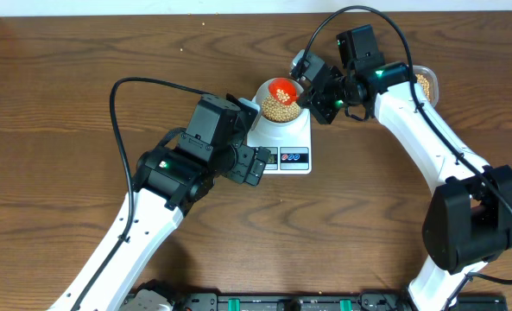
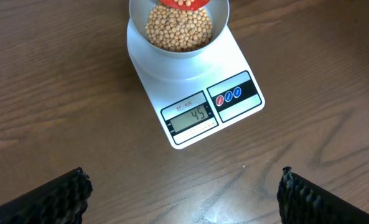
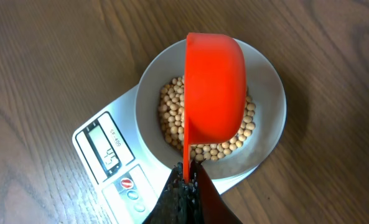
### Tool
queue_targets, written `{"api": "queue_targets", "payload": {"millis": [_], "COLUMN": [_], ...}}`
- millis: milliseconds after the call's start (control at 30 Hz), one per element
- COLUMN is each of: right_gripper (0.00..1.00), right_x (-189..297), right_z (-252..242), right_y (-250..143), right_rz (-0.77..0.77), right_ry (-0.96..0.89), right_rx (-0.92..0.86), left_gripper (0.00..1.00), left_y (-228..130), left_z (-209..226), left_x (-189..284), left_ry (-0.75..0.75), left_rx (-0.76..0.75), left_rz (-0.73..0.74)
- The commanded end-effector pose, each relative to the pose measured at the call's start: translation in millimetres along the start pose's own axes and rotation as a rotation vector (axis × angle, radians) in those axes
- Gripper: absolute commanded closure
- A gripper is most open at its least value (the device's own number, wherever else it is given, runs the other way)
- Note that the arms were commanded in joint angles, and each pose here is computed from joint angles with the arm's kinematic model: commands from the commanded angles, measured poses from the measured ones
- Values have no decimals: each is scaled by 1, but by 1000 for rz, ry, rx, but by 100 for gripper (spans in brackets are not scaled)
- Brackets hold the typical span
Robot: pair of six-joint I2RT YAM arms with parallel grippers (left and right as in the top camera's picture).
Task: Scoop item into bowl and weigh 50g on scale
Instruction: 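Keep tilting the scoop over the bowl, adding beans slowly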
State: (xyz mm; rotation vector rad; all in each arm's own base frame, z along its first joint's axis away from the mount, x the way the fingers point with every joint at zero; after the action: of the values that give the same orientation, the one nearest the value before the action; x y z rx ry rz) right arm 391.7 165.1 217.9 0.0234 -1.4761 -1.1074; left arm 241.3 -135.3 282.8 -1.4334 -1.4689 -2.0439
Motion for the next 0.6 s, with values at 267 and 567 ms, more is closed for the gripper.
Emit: {"api": "queue_targets", "payload": {"millis": [267, 567], "right_gripper": [99, 99], "right_x": [12, 13], "right_z": [4, 3], "right_y": [10, 10], "right_rz": [-29, -31], "right_ry": [-18, -11], "right_rx": [26, -99], "left_gripper": [2, 2], "left_y": [-2, -2], "left_z": [0, 0], "left_x": [-3, -3], "left_ry": [-6, -6], "left_rx": [-11, -11], "left_rz": [17, 17]}}
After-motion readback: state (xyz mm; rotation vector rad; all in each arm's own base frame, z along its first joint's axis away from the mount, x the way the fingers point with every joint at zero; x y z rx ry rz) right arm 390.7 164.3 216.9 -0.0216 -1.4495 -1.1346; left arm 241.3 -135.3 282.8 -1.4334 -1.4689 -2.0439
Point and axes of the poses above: each gripper's point midway between its finger pads, its own x axis back along the fingers, its own z axis along the line the jaws close on, y = z × x, the point moved 10 cm from there along x, back along the fingers, and after that the axes turned 7 degrees about -x, right-handed, at the moved point
